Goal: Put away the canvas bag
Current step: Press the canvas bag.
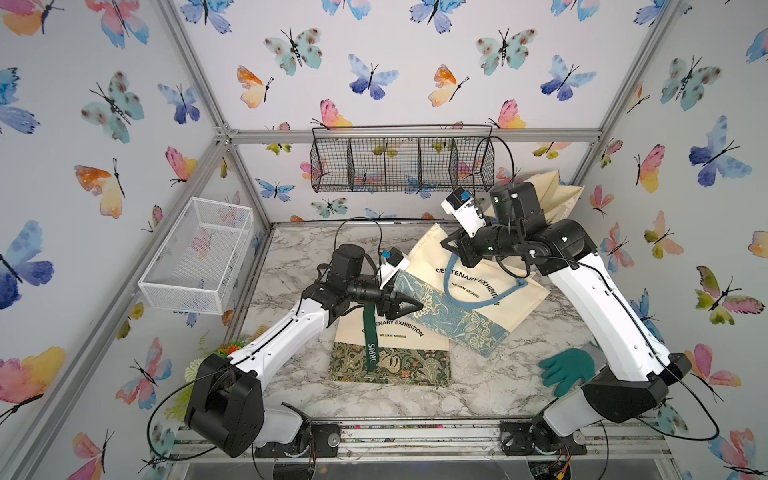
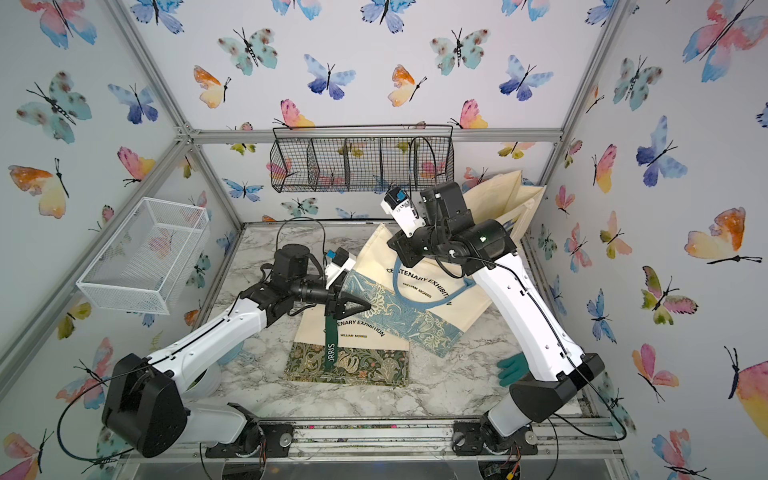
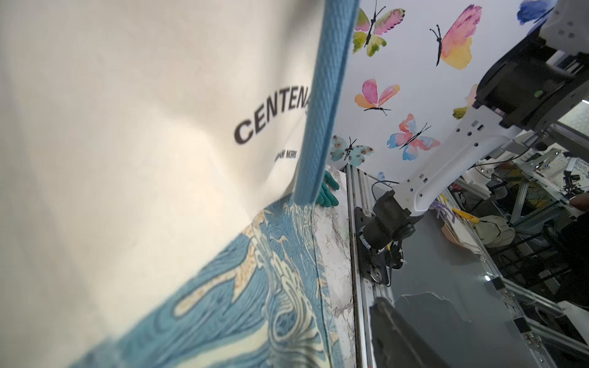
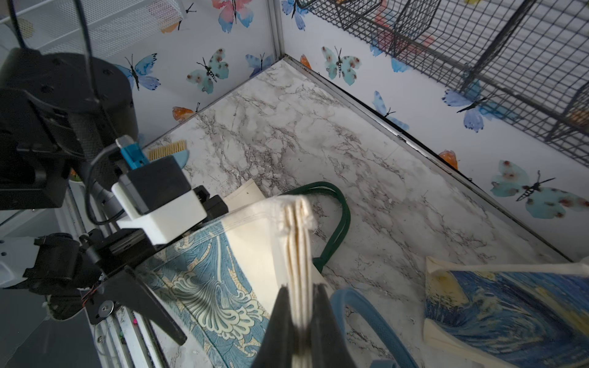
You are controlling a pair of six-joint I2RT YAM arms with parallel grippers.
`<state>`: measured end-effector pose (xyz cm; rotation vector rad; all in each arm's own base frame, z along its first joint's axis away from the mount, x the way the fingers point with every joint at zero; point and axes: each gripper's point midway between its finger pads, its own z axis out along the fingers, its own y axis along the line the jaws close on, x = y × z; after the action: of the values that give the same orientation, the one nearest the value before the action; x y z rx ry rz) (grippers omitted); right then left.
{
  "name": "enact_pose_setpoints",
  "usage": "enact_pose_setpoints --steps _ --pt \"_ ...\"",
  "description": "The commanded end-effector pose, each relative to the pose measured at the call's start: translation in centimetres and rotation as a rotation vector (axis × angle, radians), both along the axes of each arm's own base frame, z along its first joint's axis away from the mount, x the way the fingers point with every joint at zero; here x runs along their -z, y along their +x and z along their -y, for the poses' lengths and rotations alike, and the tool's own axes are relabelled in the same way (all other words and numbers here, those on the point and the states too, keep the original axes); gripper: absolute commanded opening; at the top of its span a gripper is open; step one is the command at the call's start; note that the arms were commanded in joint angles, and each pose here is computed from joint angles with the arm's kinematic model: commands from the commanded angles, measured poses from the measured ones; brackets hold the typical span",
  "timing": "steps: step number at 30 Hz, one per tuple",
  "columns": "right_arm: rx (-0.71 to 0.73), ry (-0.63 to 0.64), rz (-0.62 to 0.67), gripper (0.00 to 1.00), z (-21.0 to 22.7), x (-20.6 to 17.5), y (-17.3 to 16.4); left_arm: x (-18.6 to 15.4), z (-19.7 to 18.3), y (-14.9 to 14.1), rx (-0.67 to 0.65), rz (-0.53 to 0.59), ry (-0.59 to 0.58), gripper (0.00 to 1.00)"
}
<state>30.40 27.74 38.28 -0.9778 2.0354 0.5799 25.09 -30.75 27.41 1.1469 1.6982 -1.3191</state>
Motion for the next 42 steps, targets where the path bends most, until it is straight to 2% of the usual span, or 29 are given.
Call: enact_pose_setpoints --steps 1,5,7,11,17,19,24,29,33,38,42 --pt "-0.140 0.066 -0.037 0.01 -1.8 -0.2 -2.5 -2.1 0.3 1.3 -0.042 0.073 -0.030 0.98" --pt "-0.184 0.076 -0.071 0.01 -2.1 0.3 -3.7 -3.0 -0.7 3.3 -0.170 0.084 -0.054 0.98" --pt "-0.197 0.083 -0.080 0.01 -2.1 0.5 -4.2 -3.7 -1.4 3.9 -0.187 0.074 -0.085 0.98" --pt "-0.222 0.081 -0.104 0.01 -2.0 1.0 -4.9 -3.8 -2.5 5.3 -0.312 0.087 -0.078 0.98" --pt "-0.282 0.097 -0.143 0.01 -2.5 1.7 -6.3 -5.6 -5.5 5.7 -0.472 0.144 -0.155 0.98" --pt "-0.317 0.119 -0.161 0.01 -3.1 1.6 -6.9 -6.1 -5.4 4.9 -0.432 0.153 -0.174 0.98" --pt "-0.399 0.131 -0.182 0.01 -5.1 1.5 -8.4 -7.1 -3.4 2.0 -0.184 0.146 -0.190 0.99" --pt "-0.390 0.095 -0.171 0.01 -6.0 1.9 -8.1 -6.6 -2.2 1.4 -0.114 0.159 -0.144 0.88" --pt "-0.349 0.087 -0.148 0.01 -6.2 1.6 -7.0 -5.3 -1.6 0.1 -0.095 0.192 -0.099 0.90" --pt "-0.333 0.081 -0.142 0.01 -6.5 1.6 -6.2 -4.8 -1.6 0.9 -0.169 0.094 -0.102 0.93" --pt "-0.339 0.079 -0.155 0.01 -7.0 1.8 -5.9 -4.7 -1.3 -1.5 -0.020 0.154 -0.103 0.87"
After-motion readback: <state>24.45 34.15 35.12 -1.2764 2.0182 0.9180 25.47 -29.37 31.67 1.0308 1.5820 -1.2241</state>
